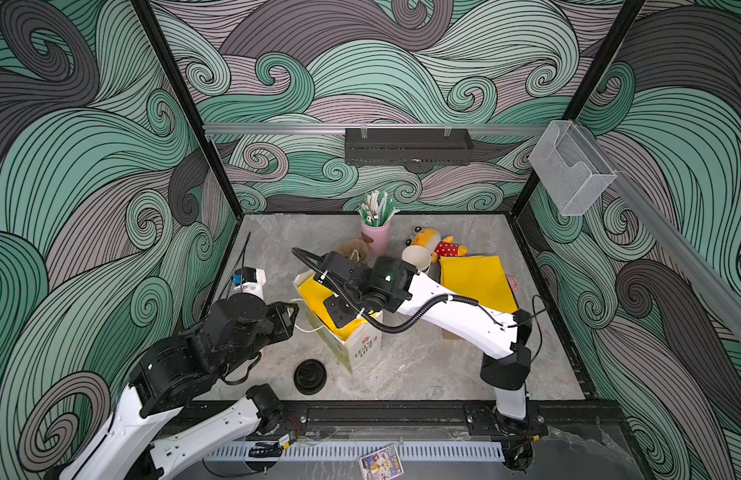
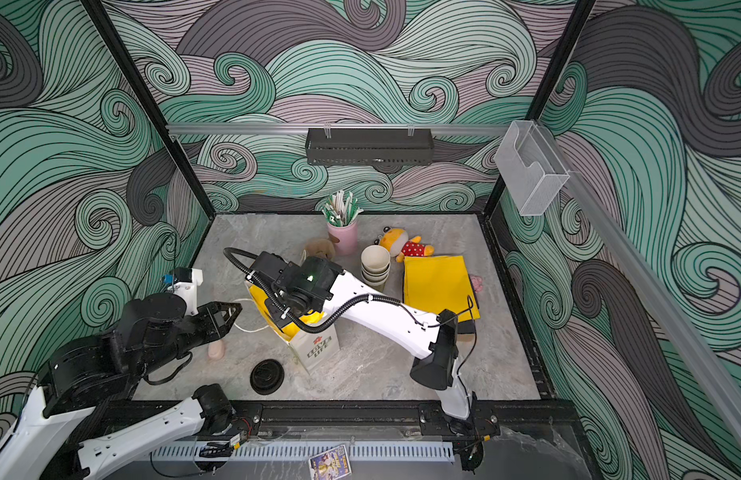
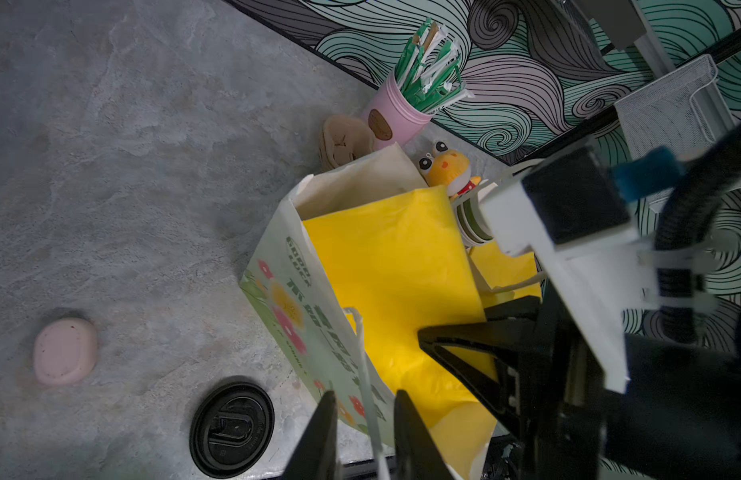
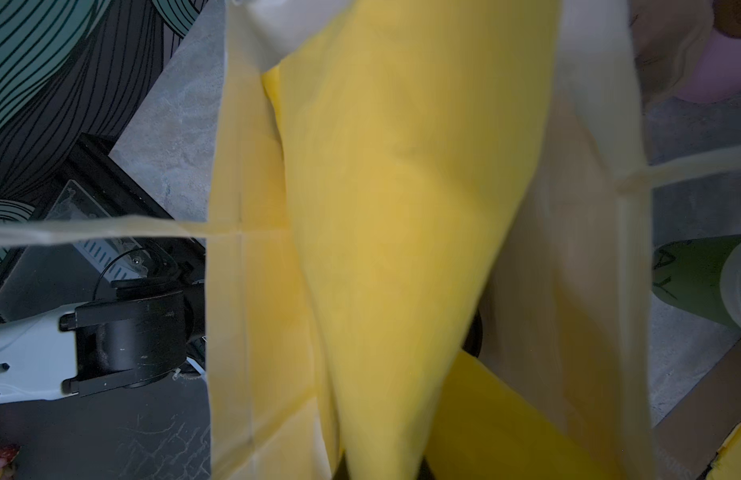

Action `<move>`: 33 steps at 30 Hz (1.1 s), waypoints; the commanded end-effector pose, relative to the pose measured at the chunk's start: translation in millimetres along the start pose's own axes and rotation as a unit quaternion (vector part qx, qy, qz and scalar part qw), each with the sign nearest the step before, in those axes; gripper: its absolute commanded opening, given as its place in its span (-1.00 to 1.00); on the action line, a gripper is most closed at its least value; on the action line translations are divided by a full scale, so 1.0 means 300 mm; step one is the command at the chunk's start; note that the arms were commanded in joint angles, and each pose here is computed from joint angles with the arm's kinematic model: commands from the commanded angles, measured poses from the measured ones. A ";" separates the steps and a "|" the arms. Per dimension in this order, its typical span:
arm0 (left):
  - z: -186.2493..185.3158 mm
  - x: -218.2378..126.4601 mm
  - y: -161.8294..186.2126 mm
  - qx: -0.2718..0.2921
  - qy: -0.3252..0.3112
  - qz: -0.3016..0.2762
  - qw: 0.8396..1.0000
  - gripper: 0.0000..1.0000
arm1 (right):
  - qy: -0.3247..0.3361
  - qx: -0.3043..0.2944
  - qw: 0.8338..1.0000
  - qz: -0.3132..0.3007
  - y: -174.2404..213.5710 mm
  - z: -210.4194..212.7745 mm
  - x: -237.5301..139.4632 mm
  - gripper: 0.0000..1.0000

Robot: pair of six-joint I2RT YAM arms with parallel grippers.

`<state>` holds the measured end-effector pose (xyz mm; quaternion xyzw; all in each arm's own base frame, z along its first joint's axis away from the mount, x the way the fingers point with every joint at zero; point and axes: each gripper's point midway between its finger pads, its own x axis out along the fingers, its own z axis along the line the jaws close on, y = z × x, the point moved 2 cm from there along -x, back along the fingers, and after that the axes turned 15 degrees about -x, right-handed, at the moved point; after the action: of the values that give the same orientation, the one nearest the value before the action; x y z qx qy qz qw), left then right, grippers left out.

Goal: Pack the takeout coffee
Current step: 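Carry the folded napkin with the right gripper over the bag opening, then push the napkin down into the bag with the right gripper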

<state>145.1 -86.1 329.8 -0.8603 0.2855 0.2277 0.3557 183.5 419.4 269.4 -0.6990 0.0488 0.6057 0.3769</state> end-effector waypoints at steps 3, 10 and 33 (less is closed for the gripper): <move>-0.004 0.023 0.021 0.026 -0.016 0.021 0.999 -0.64 | -0.025 0.038 0.999 0.025 0.000 -0.020 0.050 -1.00; 0.005 0.013 0.020 0.022 -0.010 0.018 1.000 -0.84 | -0.068 0.043 0.996 0.026 -0.021 -0.001 0.116 -1.00; 0.014 0.013 0.002 0.007 0.004 -0.010 1.000 -1.00 | -0.080 0.042 0.995 0.050 0.036 0.044 0.165 -0.85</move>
<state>144.0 -87.2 320.9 -0.8534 0.2931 0.2292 0.3651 180.6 437.1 196.9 -0.6347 0.1026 0.6828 0.3469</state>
